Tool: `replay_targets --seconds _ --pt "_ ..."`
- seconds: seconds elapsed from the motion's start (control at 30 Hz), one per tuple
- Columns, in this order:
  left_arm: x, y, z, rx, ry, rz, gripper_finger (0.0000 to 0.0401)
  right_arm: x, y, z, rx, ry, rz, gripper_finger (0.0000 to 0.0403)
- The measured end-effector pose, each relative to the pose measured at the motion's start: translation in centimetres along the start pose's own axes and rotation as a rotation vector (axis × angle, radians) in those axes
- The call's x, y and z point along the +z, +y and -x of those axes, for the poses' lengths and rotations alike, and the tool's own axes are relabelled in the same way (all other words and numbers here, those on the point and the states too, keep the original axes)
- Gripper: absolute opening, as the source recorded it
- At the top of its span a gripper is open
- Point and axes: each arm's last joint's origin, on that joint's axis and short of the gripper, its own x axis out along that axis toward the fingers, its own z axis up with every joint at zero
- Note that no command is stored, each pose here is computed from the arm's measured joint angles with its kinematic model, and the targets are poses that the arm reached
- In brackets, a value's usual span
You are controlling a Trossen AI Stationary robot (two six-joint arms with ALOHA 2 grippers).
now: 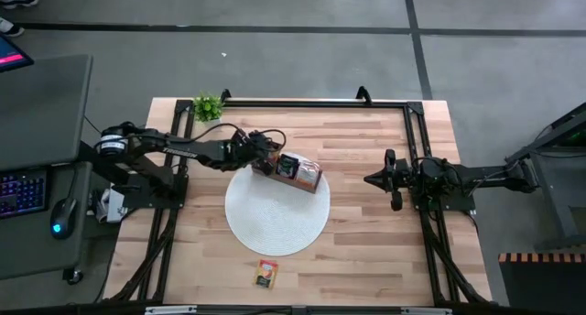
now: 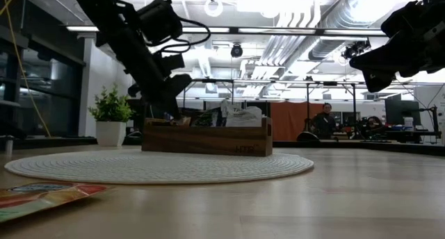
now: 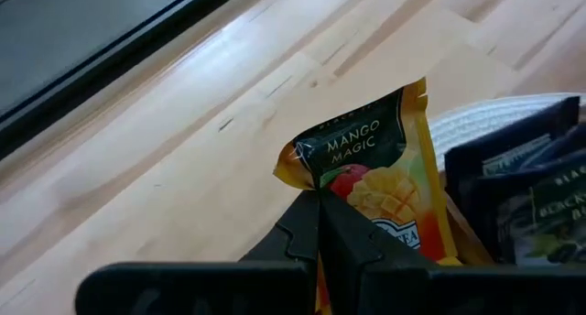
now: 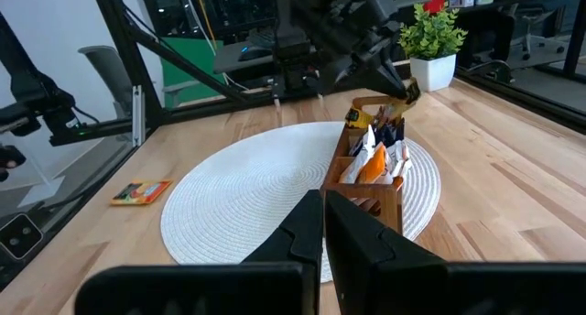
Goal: Pick & Place Tea
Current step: Put the orange tea bag into the left section of the wooden organizer
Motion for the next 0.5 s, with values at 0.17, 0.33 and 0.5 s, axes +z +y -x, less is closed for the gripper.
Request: replay_targets --seconds 0.17,0.33,0.5 --pt "-0.35 -0.27 -0.56 -0.011 0.018 0.002 0.0000 0.00 0.00 0.00 0.000 0.000 0.000 0.0012" --pt "-0.40 -0.29 -0.59 -0.017 0.024 0.006 0.0000 0.00 0.00 0.00 0.000 0.000 0.000 0.0012" --pt "-0.55 -0.28 -0.57 -0.029 0.044 0.022 0.0000 0.01 0.01 0.00 0.000 0.000 0.000 0.0012"
